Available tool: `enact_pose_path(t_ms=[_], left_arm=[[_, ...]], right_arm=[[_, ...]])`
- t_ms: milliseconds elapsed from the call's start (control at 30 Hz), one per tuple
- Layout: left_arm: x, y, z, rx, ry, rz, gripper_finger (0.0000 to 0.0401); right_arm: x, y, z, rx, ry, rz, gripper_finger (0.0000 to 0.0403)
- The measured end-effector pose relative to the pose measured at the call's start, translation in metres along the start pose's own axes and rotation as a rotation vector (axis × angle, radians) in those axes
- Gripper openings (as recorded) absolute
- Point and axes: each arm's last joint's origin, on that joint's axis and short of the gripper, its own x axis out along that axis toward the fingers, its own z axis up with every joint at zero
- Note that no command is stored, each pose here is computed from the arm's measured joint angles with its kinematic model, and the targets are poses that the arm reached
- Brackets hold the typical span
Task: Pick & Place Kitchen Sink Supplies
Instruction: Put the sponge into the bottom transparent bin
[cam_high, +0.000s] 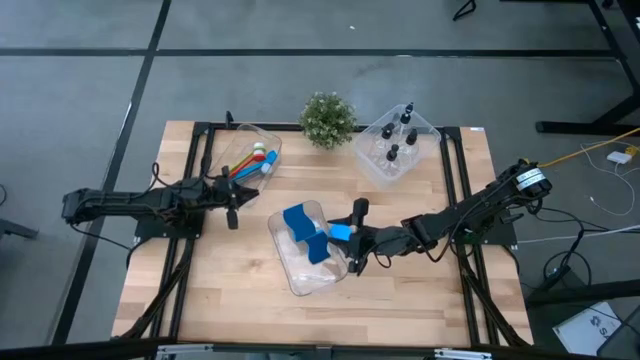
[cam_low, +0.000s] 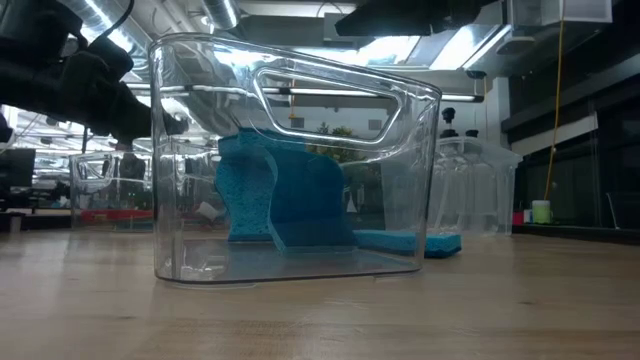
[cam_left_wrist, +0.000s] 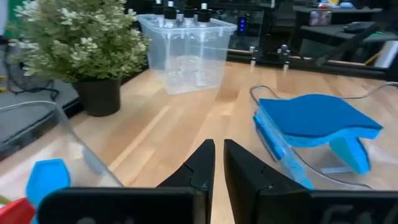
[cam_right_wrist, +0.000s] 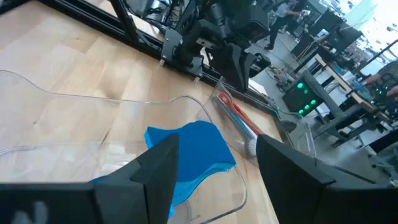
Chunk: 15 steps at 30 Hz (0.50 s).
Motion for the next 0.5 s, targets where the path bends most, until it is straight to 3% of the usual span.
enact_pose_path(t_ms=[333,500], left_arm=[[0.001,0.01,0.001,-0.006,0.002,0.018,0.0003],[0.001,0.015,0.0,-0.008,0.012,0.056,0.0002]], right_arm=[[0.0,0.0,0.0,-0.007,-0.004,-0.002,0.0212],[0.0,0.0,0.001,0.118,-0.005,-0.001,0.0212]])
